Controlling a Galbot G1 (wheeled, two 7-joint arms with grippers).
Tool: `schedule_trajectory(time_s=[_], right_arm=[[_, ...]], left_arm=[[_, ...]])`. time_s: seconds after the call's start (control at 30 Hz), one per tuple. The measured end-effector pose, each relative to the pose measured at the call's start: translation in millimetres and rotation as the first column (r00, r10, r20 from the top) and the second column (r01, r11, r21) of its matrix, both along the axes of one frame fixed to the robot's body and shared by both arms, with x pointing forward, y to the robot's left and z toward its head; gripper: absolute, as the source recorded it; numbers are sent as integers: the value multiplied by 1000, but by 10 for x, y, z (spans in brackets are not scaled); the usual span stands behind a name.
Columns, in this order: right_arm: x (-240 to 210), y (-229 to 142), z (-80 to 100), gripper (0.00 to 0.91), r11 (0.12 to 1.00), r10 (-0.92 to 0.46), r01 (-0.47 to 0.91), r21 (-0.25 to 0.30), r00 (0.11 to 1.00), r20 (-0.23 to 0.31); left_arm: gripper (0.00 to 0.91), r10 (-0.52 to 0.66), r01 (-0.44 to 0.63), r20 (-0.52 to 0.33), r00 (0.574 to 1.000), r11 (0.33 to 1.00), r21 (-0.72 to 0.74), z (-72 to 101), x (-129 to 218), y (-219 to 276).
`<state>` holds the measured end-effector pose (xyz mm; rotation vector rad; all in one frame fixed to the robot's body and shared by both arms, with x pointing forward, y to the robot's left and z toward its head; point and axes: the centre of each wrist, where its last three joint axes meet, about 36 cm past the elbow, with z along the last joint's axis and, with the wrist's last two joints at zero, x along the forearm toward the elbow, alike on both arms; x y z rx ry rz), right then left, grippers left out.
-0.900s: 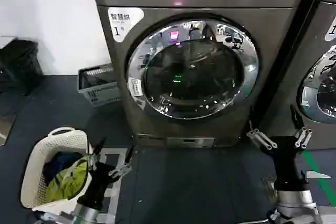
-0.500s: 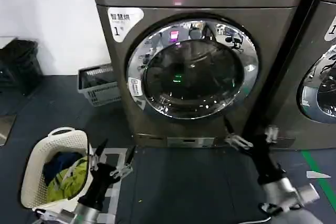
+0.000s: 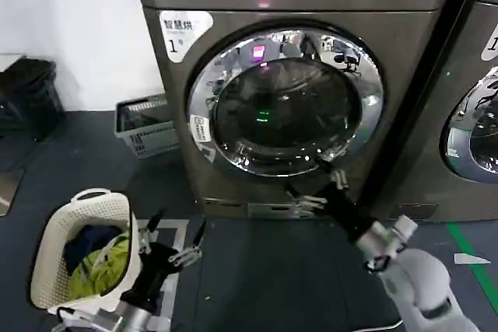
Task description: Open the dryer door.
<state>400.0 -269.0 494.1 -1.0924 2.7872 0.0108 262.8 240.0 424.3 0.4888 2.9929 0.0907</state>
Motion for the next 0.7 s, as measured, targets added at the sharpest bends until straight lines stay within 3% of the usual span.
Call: schedule_trajectory(time_s=[0.27,0.7], right_arm=[[263,253,13,907,998,54,-54,-44,999,2],[529,566,77,907,994,94,-94,-62,996,-11]], left_arm=[[907,-14,14,-3,1000,1000,12,18,-1,-20],[907,-21,21,-13,1000,1000,9,93,-26,-61]])
